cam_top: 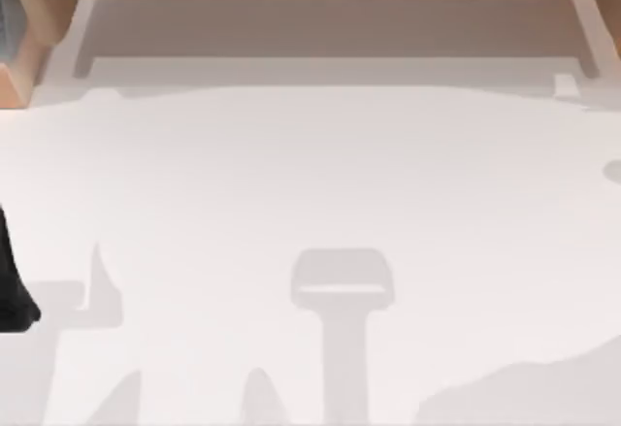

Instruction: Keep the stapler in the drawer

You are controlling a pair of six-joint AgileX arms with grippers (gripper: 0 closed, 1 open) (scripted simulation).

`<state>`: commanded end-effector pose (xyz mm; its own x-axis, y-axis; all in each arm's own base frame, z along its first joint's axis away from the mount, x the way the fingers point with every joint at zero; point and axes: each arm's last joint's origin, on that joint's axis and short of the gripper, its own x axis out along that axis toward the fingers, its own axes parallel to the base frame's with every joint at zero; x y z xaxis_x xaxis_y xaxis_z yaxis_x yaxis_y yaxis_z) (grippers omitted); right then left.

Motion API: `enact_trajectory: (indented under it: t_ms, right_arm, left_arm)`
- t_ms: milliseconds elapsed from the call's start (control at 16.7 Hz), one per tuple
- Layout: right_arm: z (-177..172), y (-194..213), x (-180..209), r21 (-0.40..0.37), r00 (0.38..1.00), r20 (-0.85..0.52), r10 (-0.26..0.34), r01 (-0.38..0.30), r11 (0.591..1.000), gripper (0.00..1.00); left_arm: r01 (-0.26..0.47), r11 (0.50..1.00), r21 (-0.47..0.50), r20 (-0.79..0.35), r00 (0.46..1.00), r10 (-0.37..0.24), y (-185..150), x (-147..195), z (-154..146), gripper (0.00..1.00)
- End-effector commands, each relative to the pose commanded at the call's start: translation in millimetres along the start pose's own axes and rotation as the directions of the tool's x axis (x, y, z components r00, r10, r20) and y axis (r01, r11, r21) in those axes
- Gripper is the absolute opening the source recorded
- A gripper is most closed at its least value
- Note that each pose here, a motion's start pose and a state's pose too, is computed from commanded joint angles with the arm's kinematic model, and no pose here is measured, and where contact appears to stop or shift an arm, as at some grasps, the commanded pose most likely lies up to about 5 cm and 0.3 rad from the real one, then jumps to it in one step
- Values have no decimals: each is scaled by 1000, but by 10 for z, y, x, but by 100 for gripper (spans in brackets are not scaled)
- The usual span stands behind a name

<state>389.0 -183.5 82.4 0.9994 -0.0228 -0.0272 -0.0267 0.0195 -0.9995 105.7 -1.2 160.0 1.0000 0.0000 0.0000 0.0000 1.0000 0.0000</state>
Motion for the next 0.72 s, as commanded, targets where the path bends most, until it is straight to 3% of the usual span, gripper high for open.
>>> enact_trajectory:
  t_ms: [240,600,720]
  right_arm:
    - [-36,-122,343,-18,999,1,-40,40,999,0]
    - [1,-68,462,-7,1000,0,-19,19,1000,0]
    - [1,-68,462,-7,1000,0,-19,19,1000,15]
  left_arm:
    - [0,1000,0,0,1000,0,0,0,0,100]
    - [0,1000,0,0,1000,0,0,0,0,100]
    - [0,1000,0,0,1000,0,0,0,0,100]
